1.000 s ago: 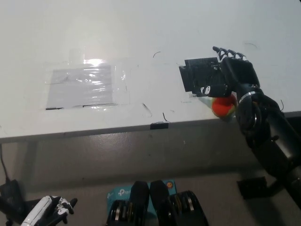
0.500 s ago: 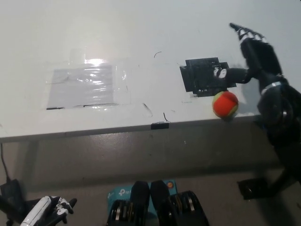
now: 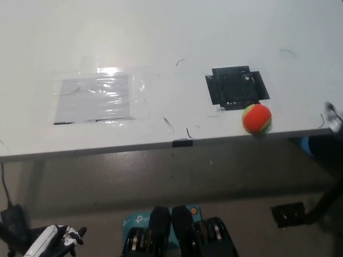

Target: The robot uses right hand to squeeze a small tennis ball placed on the black area of the table

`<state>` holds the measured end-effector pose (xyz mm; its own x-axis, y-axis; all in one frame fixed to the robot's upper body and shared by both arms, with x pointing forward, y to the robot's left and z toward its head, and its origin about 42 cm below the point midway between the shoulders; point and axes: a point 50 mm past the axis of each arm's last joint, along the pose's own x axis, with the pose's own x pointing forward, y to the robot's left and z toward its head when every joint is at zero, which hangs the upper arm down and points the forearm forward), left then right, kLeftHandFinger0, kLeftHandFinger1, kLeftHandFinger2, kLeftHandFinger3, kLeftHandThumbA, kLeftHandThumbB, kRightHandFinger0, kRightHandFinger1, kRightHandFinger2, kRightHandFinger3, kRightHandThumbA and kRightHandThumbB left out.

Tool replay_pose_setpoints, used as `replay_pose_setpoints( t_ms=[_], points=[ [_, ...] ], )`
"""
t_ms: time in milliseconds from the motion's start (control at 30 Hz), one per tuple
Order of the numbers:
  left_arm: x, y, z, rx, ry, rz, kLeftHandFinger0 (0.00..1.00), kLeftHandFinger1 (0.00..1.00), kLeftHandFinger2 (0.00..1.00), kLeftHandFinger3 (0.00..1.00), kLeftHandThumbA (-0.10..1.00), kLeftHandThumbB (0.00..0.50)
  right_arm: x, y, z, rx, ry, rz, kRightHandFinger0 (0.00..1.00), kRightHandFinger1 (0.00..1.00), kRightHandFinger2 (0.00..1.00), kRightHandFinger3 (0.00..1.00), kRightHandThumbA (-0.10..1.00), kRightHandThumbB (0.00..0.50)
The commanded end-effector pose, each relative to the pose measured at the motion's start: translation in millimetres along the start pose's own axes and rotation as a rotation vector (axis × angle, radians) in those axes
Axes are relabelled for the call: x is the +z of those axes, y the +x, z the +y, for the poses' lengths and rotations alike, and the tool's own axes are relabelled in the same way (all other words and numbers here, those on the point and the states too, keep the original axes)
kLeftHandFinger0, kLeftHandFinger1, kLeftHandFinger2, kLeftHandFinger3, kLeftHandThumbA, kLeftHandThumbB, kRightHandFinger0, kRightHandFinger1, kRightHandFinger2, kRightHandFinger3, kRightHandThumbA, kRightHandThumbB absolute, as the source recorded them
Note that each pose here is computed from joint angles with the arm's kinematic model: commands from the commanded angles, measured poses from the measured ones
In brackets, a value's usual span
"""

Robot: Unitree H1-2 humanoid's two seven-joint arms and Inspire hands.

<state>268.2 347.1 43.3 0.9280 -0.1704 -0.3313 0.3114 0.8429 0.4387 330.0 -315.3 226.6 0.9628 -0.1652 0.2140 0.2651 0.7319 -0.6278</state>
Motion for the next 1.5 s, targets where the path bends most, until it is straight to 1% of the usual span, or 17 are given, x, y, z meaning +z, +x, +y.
replay_pose_setpoints(
  t_ms=[0, 100, 167, 300, 367, 500, 567, 600, 633, 767, 800, 867, 1067, 1100, 1267, 1333, 1467],
  points=[
    [4, 0, 10, 0.009, 0.011, -0.017, 0.18, 0.1, 0.26, 0.33, 0.71, 0.459, -28, -46, -2, -0.16, 0.21, -0.061, 0.35, 0.46, 0.69, 0.92, 0.16, 0.081],
    [4, 1, 11, 0.014, 0.019, -0.017, 0.16, 0.11, 0.27, 0.36, 0.73, 0.46, -46, -63, 8, -0.179, 0.258, -0.034, 0.26, 0.37, 0.6, 0.84, 0.15, 0.076],
    [4, 2, 10, 0.012, 0.024, -0.016, 0.17, 0.12, 0.29, 0.37, 0.73, 0.454, -69, -83, 22, -0.186, 0.327, 0.034, 0.27, 0.37, 0.57, 0.82, 0.13, 0.07],
    [4, 2, 7, 0.015, 0.008, -0.008, 0.17, 0.12, 0.28, 0.35, 0.7, 0.456, -107, -115, 50, -0.191, 0.486, 0.216, 0.27, 0.36, 0.51, 0.85, 0.26, 0.091],
    [3, 2, 7, 0.015, -0.003, -0.013, 0.17, 0.11, 0.27, 0.34, 0.67, 0.437, -114, -119, 55, -0.204, 0.487, 0.234, 0.25, 0.34, 0.49, 0.83, 0.26, 0.091],
    [2, 2, 8, 0.01, 0.007, -0.018, 0.17, 0.12, 0.29, 0.35, 0.73, 0.469, -144, -136, 73, -0.173, 0.544, 0.349, 0.27, 0.35, 0.51, 0.88, 0.25, 0.075],
    [2, 2, 10, 0.016, 0.008, -0.025, 0.13, 0.1, 0.27, 0.35, 0.73, 0.453, -149, -135, 79, -0.145, 0.566, 0.399, 0.3, 0.35, 0.48, 0.89, 0.32, 0.104],
    [2, 2, 10, 0.016, 0.0, -0.019, 0.12, 0.08, 0.26, 0.36, 0.71, 0.461, -150, -134, 81, -0.13, 0.607, 0.456, 0.2, 0.27, 0.43, 0.84, 0.24, 0.091],
    [2, 1, 10, 0.019, -0.008, -0.01, 0.12, 0.08, 0.26, 0.36, 0.7, 0.465, -148, -132, 81, -0.126, 0.615, 0.464, 0.18, 0.26, 0.43, 0.83, 0.24, 0.096],
    [3, 0, 7, 0.028, -0.019, -0.009, 0.16, 0.1, 0.25, 0.35, 0.71, 0.475, -143, -126, 80, -0.098, 0.595, 0.426, 0.14, 0.21, 0.37, 0.77, 0.29, 0.112],
    [4, 0, 6, 0.028, -0.017, -0.01, 0.17, 0.1, 0.25, 0.35, 0.71, 0.478, -141, -125, 80, -0.086, 0.593, 0.417, 0.15, 0.22, 0.37, 0.77, 0.3, 0.12],
    [3, 1, 7, 0.024, -0.007, -0.024, 0.08, 0.07, 0.26, 0.39, 0.74, 0.466, -138, -121, 80, -0.061, 0.554, 0.395, 0.12, 0.2, 0.38, 0.77, 0.31, 0.143],
    [3, 2, 7, 0.022, -0.02, -0.016, 0.11, 0.07, 0.25, 0.33, 0.71, 0.465, -137, -122, 81, 0.021, 0.392, 0.328, 0.17, 0.23, 0.4, 0.83, 0.35, 0.135],
    [3, 2, 7, 0.021, -0.013, -0.01, 0.11, 0.08, 0.25, 0.34, 0.71, 0.458, -134, -121, 82, 0.06, 0.332, 0.309, 0.17, 0.22, 0.39, 0.8, 0.28, 0.125],
    [3, 1, 9, 0.022, -0.004, -0.017, 0.06, 0.06, 0.24, 0.37, 0.72, 0.457, -133, -118, 90, 0.187, 0.209, 0.256, 0.17, 0.21, 0.36, 0.76, 0.29, 0.145],
    [5, 2, 10, 0.023, -0.004, -0.016, 0.05, 0.06, 0.25, 0.35, 0.73, 0.462, -131, -117, 92, 0.216, 0.179, 0.243, 0.22, 0.25, 0.4, 0.73, 0.26, 0.147],
    [6, 2, 11, 0.024, -0.005, -0.011, 0.07, 0.06, 0.25, 0.33, 0.72, 0.461, -131, -117, 93, 0.225, 0.163, 0.234, 0.22, 0.23, 0.38, 0.76, 0.17, 0.129]
  ],
)
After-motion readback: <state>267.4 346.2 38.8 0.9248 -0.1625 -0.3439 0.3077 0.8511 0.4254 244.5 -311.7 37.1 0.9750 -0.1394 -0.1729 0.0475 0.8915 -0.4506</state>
